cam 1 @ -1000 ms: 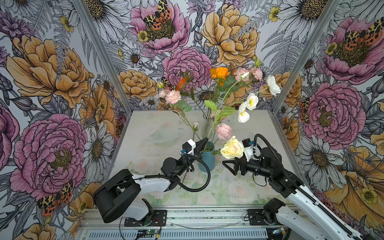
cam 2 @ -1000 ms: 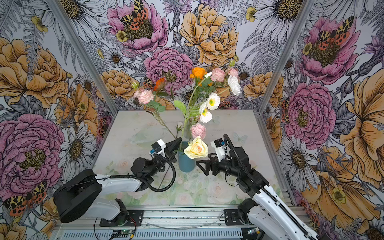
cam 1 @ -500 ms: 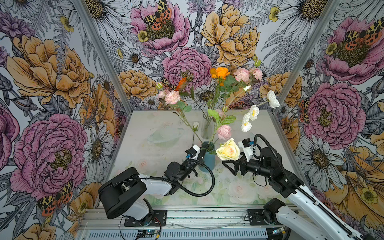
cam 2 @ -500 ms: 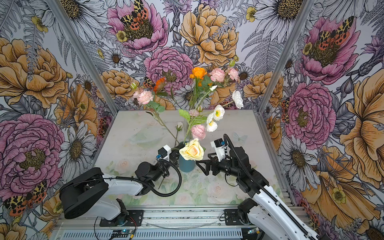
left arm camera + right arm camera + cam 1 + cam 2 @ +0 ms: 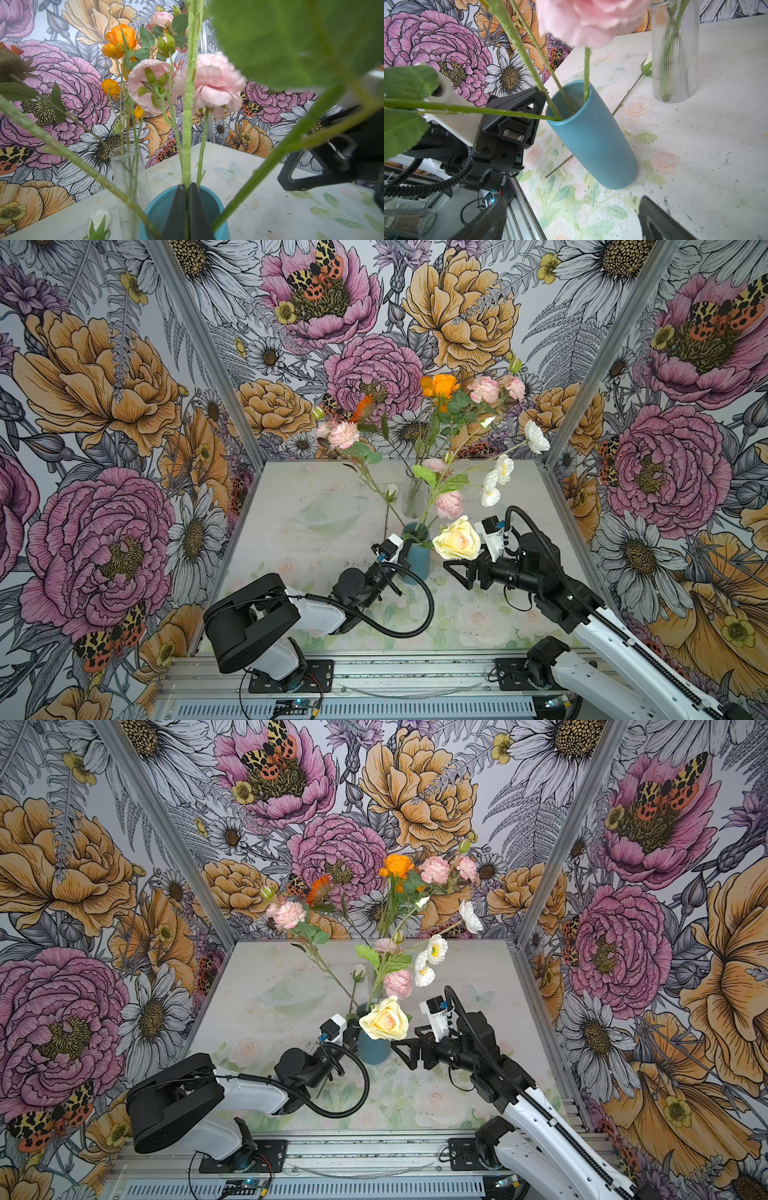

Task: Arrange the flowers into the vase
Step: 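Lower the white flower stem into the teal vase with the left gripper, then open the left gripper and draw it back from the teal vase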

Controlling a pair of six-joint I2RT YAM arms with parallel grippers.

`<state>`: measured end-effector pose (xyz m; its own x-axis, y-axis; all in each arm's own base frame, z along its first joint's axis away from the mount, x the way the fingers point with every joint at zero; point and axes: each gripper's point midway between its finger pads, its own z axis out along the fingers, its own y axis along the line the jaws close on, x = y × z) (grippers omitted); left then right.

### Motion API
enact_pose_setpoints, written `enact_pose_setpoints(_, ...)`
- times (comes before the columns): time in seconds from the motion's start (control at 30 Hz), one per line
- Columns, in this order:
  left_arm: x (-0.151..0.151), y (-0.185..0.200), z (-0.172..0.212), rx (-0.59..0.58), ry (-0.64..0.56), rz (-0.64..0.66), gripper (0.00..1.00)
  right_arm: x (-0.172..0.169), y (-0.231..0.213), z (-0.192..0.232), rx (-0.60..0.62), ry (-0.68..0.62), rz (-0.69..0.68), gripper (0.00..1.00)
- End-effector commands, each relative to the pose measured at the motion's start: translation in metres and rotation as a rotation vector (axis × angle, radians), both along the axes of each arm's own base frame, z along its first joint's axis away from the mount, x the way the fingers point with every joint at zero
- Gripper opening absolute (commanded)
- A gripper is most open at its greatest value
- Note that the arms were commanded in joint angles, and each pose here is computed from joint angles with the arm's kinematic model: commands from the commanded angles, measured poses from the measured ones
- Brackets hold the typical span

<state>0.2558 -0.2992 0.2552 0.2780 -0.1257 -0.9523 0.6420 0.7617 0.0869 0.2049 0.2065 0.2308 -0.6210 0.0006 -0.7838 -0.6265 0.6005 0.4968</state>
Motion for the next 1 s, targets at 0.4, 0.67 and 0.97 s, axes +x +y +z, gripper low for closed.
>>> enact_pose_setpoints(0.4,-0.008,0.012,-0.001,-0.017,0.0,0.037,0.17,0.003,0.004,0.02,0.026,-0.053,0.02,1.0)
enact_pose_setpoints(0.67,-0.014,0.015,0.004,-0.013,-0.019,0.045,0.24,0.003,0.005,0.022,0.029,-0.056,0.02,0.99)
enact_pose_setpoints(0.97,-0.028,0.032,0.018,-0.03,-0.054,0.094,0.37,0.003,0.006,0.023,0.032,-0.061,0.023,0.99)
